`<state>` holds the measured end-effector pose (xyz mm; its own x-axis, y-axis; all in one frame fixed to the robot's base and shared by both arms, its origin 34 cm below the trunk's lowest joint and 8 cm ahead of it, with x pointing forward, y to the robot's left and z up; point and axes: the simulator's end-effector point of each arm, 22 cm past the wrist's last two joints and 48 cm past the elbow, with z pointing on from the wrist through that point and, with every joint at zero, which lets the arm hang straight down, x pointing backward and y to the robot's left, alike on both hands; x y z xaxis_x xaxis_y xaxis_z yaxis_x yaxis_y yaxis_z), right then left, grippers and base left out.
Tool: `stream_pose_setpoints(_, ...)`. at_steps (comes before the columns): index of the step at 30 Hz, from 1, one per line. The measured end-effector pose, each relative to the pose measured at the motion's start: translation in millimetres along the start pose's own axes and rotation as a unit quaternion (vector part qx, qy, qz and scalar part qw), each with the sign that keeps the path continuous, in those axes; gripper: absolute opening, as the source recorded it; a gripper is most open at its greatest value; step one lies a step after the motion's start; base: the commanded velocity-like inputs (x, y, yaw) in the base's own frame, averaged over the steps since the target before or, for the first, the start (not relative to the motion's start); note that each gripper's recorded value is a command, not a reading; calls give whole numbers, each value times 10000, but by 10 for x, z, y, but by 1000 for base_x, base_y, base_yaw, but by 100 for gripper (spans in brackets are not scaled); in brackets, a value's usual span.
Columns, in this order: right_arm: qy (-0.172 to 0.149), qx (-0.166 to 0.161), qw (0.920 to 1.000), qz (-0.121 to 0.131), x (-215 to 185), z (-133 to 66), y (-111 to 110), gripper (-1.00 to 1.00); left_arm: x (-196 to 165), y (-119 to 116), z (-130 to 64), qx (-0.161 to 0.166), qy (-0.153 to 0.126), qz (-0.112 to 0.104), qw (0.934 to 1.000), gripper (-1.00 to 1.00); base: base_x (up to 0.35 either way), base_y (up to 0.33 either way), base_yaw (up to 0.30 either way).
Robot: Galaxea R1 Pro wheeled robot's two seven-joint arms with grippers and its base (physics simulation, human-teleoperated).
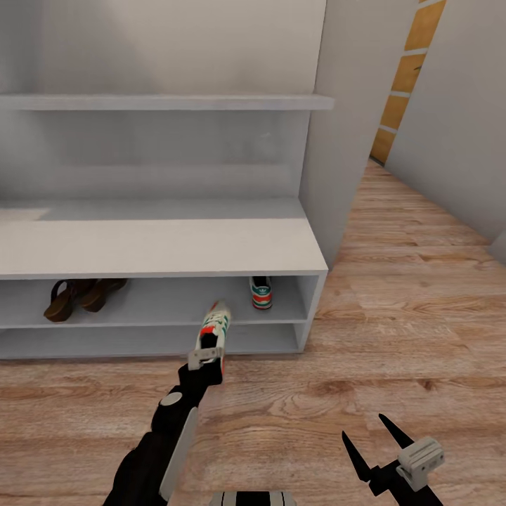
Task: Pick up the two gym shoes and the two sandals from the corridor floor and place them onto the hallstand (shoe rack) in the corridor, making sure they are on the rack and not on the floor. Arrange them so the two gym shoes are next to each other and the two sandals are next to each other.
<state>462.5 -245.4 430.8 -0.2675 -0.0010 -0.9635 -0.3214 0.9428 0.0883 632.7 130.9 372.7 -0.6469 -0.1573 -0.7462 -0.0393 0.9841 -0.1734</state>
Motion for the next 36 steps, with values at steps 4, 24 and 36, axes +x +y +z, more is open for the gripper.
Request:
stream_pose_setpoints(4, 0, 0, 10000, 1, 0, 0, 1, 100, -93, -11, 39, -2, -56, 15, 10000, -100, 0, 0, 0)
stream_pose_setpoints(24, -5, 7, 10000, 5, -3, 4, 4, 100, -624, -103, 309, 9, -139, 196, 9997, -100, 0, 0, 0)
stream_pose_setpoints(36, 4, 1, 10000, 1, 4, 8, 15, 100, -749, -208, 496, 153, 26, 26, 9999, -100, 0, 0, 0)
